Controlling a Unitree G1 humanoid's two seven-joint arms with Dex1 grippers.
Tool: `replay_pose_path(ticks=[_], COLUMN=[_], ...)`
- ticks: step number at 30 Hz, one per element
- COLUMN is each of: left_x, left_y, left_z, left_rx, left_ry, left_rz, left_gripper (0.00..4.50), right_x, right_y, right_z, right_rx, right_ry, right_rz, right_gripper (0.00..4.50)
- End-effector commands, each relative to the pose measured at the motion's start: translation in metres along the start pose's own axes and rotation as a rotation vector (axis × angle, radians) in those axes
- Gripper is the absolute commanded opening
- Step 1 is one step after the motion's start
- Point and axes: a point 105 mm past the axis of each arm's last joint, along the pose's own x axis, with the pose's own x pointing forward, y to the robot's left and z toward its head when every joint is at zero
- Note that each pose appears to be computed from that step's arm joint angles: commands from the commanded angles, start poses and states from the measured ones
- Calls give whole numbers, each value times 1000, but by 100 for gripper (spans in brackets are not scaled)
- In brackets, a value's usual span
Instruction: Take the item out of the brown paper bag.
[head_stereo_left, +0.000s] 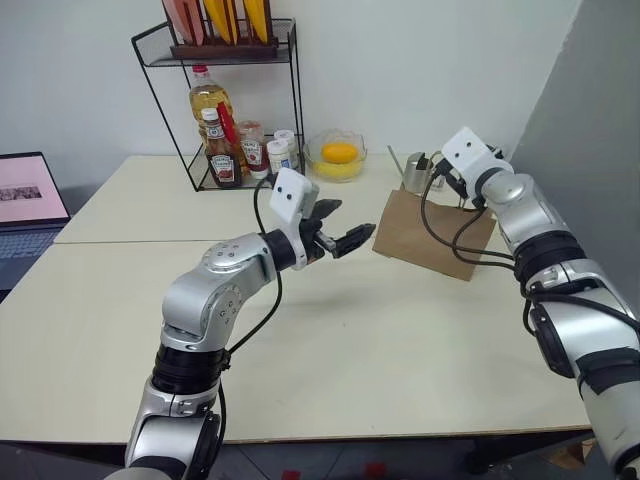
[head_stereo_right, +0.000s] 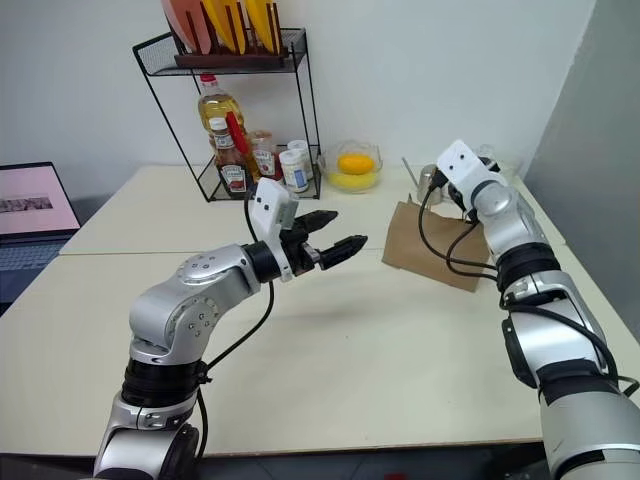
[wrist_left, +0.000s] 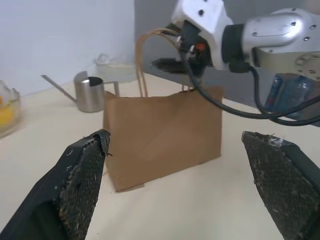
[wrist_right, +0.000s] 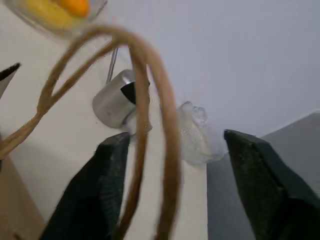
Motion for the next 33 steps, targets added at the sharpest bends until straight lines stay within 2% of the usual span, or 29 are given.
replay_pose_path(ticks=[1, 6, 12, 19, 22, 33], left_x=[-4, -5, -4, -17, -20, -27], left_y=[6, 10, 6, 14, 15, 25], left_z=[15, 16, 12, 9, 10, 18], left_rx=[46, 55, 56, 86, 90, 113], left_ry=[-52, -51, -40, 3, 7, 6], left_rz=[24, 31, 22, 51, 60, 102], left_gripper=[450, 450, 450, 450, 450, 450], right_x=[-1, -3, -9, -25, -31, -50], right_y=[-14, 5, 9, -3, -3, 28], right_z=[31, 40, 47, 100, 112, 145], right_rx=[-26, -50, -43, 46, 48, 101], right_ry=[-91, -114, -143, -288, -313, -376], right_rz=[-26, 87, 116, 97, 93, 188], right_gripper=[178, 4, 1, 1, 1, 1])
